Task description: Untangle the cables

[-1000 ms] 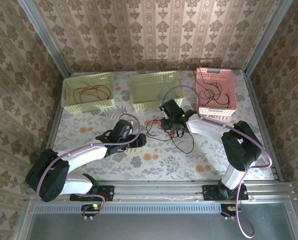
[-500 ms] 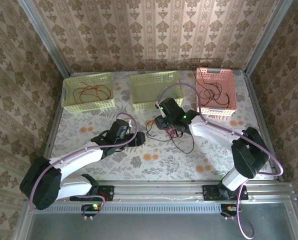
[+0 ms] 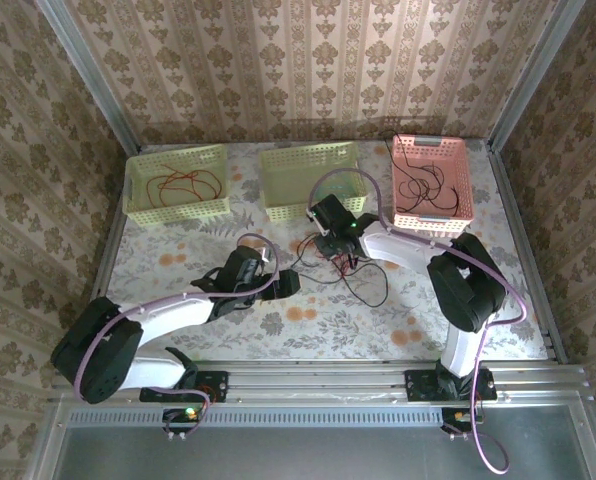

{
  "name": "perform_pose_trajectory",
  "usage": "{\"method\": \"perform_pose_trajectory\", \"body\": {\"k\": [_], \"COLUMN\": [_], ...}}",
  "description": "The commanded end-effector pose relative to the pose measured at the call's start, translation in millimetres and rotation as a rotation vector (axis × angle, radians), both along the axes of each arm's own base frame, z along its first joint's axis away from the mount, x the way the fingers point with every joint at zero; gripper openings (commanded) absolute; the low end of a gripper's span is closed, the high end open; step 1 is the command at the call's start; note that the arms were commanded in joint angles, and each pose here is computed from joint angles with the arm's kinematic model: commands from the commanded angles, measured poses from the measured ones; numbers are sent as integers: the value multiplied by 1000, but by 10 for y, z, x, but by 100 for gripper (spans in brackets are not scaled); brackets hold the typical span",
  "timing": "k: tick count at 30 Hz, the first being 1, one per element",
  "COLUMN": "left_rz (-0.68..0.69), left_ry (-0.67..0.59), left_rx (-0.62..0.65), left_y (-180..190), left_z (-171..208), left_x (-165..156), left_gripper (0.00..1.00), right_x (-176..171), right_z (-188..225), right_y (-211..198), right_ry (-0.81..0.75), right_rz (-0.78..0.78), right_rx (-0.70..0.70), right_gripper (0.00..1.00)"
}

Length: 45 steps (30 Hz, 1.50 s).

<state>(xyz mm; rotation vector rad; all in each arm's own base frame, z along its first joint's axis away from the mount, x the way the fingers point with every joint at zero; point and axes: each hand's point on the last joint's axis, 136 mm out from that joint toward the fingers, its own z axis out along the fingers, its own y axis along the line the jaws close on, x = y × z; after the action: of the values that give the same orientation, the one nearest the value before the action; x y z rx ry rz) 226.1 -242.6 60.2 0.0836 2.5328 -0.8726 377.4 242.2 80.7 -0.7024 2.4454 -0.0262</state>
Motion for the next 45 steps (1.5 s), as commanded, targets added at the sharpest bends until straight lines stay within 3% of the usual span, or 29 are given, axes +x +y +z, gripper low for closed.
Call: {"method": "perform_pose_trajectory", "body": {"k": [1, 10, 17, 24, 33, 39, 45], "left_rz": [-14, 5, -11, -61, -52, -34, -22], "left_ry": [-54, -195, -231, -243, -168, -168, -145], "left_rx": [-9, 22, -36, -87, -106, -101, -75], "left_y": [-40, 158, 126, -40, -154, -146, -109], "left_z": [220, 752, 942, 1006, 707, 666, 510], "left_x": [45, 110, 134, 121, 155, 171, 161], "left_gripper": [100, 99, 98, 95, 83, 85, 86], "right_x": [40, -424, -880, -1100, -1028, -897, -881], "right_z": [376, 1749, 2644, 3415, 4370, 4969, 5675], "right_y": [53, 264, 303, 235, 38, -74, -257], "right_ry": [-80, -374, -530, -650, -885, -1024, -1099], "right_rz": [5, 111, 168, 181, 111, 59, 36], "right_rx": [24, 118, 318, 535, 580, 549, 685], "right_gripper": [1, 0, 0, 0, 0, 0, 0]}}
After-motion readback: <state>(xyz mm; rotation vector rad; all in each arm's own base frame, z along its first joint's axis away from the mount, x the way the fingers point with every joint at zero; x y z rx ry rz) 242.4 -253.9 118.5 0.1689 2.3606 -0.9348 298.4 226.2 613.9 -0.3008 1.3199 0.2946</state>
